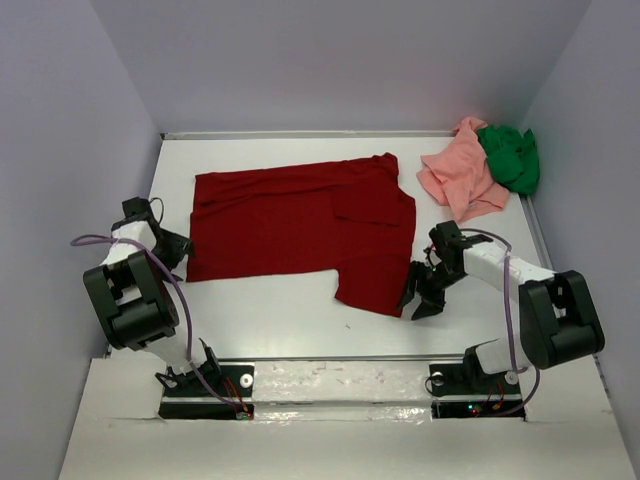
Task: Fold and stack the t-shirts
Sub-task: Grap the side of the flattened tshirt closest away from the robot with both arms
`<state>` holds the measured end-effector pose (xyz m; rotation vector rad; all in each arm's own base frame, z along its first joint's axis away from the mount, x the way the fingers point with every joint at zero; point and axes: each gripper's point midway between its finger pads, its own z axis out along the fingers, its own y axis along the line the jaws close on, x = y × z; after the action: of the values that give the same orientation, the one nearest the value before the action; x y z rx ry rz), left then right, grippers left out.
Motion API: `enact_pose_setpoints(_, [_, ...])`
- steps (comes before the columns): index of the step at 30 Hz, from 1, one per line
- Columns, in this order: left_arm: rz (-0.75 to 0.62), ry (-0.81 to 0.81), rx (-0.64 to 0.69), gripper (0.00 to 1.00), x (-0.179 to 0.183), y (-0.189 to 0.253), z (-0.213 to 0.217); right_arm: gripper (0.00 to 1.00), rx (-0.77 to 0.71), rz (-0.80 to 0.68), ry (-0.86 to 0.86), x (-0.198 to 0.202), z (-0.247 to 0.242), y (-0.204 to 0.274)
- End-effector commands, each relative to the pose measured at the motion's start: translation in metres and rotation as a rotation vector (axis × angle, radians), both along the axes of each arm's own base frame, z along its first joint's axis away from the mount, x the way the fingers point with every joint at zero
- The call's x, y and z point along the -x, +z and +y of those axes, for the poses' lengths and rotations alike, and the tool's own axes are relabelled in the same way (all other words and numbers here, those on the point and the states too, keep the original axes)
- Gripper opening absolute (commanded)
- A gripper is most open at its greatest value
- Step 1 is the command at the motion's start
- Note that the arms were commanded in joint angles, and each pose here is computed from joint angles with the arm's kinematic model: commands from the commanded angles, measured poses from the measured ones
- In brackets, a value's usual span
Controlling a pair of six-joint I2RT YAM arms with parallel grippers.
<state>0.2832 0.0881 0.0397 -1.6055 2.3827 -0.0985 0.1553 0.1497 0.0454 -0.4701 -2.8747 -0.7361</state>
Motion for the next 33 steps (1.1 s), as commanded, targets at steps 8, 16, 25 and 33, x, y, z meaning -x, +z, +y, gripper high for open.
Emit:
enact_pose_setpoints(8, [0.013,-0.018,0.001,0.73,-0.002,-0.01,0.0,0.56,-0.059,-0.053,-0.05,-0.024,0.012,-0.015])
enact_pose_setpoints(16, [0.009,-0.029,-0.014,0.72,-0.008,-0.009,0.005,0.46,-0.053,-0.056,-0.058,-0.031,0.018,-0.025])
enact_pose_setpoints(25, [0.01,-0.027,-0.005,0.72,-0.011,-0.019,0.005,0.3,-0.035,-0.028,-0.048,-0.031,0.022,-0.03])
enact_pose_setpoints(33, [0.011,-0.029,-0.006,0.71,-0.013,-0.018,0.005,0.0,-0.022,-0.017,-0.027,-0.031,0.023,-0.028])
